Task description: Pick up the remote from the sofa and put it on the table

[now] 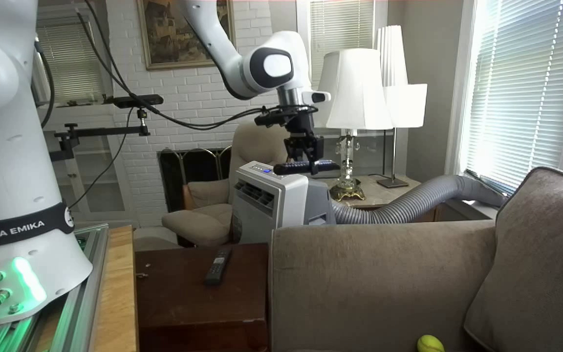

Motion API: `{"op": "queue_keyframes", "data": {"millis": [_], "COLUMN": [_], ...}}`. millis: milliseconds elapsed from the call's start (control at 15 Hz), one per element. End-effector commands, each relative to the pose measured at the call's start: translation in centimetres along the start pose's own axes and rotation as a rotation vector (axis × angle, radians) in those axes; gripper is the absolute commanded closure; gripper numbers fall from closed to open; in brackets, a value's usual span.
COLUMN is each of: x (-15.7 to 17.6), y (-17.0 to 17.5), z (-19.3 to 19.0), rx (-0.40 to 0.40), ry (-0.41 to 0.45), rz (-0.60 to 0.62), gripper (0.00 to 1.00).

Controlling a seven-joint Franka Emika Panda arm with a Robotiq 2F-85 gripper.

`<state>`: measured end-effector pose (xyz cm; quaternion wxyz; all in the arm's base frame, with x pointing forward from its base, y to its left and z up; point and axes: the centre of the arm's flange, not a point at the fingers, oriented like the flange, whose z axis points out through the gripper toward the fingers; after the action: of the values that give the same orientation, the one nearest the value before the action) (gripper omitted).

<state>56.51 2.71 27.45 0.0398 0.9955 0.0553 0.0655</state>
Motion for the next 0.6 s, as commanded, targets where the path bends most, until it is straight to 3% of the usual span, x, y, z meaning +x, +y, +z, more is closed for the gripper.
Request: {"op": "queue_keyframes", "data": {"millis": [0,400,467,533], "x": [-5.9,-11.7,-8.6,-9.5], "y": [-0.7,-3.4,-3.6,-3.8], "z": [-5.9,-8.0,-6.8,-6.9], "rx": [0.06,0.093,0.078,0.083], "ry": [-0.027,-0.119,-0.091,-0.109], "rz": [-0.19,-0.499,-0.426,-0.456], "gripper": [0.73,0.73,0.48,0.48]}}
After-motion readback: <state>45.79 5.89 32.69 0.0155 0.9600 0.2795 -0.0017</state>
